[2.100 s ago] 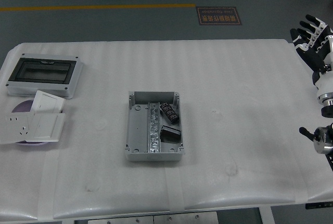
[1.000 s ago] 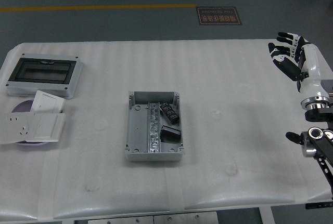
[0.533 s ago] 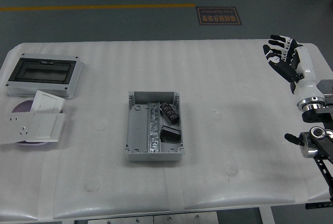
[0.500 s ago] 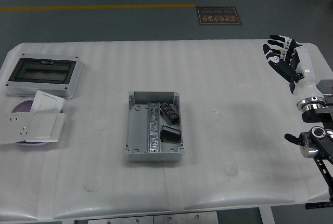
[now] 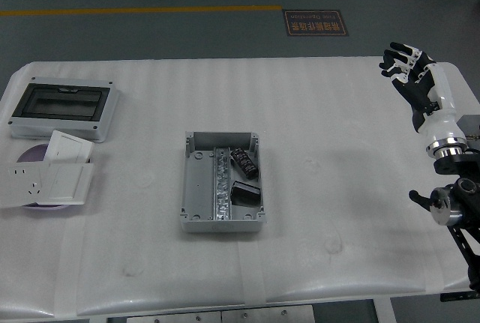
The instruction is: Pick up the battery,place it into the box
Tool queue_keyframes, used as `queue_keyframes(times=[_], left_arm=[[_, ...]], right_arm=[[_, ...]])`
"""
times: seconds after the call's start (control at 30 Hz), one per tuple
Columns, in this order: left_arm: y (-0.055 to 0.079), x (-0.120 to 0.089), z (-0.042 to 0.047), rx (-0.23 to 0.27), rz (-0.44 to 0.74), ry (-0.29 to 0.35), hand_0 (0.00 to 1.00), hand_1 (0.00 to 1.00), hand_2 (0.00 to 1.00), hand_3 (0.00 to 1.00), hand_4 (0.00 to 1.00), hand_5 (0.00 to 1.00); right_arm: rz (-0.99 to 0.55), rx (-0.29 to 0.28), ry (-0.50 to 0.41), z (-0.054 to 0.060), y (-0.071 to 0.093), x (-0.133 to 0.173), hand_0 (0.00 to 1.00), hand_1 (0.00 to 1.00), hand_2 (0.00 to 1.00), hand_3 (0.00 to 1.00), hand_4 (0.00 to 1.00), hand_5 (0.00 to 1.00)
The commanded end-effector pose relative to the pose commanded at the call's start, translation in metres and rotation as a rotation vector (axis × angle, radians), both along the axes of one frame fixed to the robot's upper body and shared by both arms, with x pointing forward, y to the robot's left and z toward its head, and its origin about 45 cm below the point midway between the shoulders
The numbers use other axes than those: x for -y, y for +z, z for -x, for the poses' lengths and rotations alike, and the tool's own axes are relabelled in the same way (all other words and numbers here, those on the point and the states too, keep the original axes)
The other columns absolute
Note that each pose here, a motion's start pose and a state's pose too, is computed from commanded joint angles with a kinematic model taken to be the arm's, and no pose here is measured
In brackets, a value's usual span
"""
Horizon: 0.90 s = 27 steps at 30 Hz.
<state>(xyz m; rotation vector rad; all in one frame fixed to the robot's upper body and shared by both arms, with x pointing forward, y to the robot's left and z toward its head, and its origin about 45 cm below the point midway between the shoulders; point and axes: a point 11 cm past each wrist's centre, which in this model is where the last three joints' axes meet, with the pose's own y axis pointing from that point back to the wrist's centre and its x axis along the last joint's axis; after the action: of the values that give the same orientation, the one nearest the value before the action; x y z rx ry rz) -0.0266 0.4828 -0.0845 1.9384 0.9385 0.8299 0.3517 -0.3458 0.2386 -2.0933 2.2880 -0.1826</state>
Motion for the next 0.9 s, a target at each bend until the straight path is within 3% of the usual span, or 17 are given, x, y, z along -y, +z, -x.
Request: queue_keyframes(times=[0.2, 0.9], left_arm=[[0.001, -0.004, -0.0077, 0.034, -0.009, -0.015, 0.647, 0.672, 0.663, 0.691, 0.706, 0.166], [0.010, -0.021, -0.0273, 0.042, -0.038, -0.047, 0.648, 0.673, 0.655, 0.703, 0.719, 0.195]], right_arm=[[-0.022, 0.006, -0.005, -0.001, 0.001, 0.003, 0.688, 0.647, 0.716, 0.694, 0.688, 0.306], [-0.015, 0.030, 0.012, -0.008, 0.008, -0.007, 0.678, 0.645, 0.715, 0.691, 0.685, 0.306]])
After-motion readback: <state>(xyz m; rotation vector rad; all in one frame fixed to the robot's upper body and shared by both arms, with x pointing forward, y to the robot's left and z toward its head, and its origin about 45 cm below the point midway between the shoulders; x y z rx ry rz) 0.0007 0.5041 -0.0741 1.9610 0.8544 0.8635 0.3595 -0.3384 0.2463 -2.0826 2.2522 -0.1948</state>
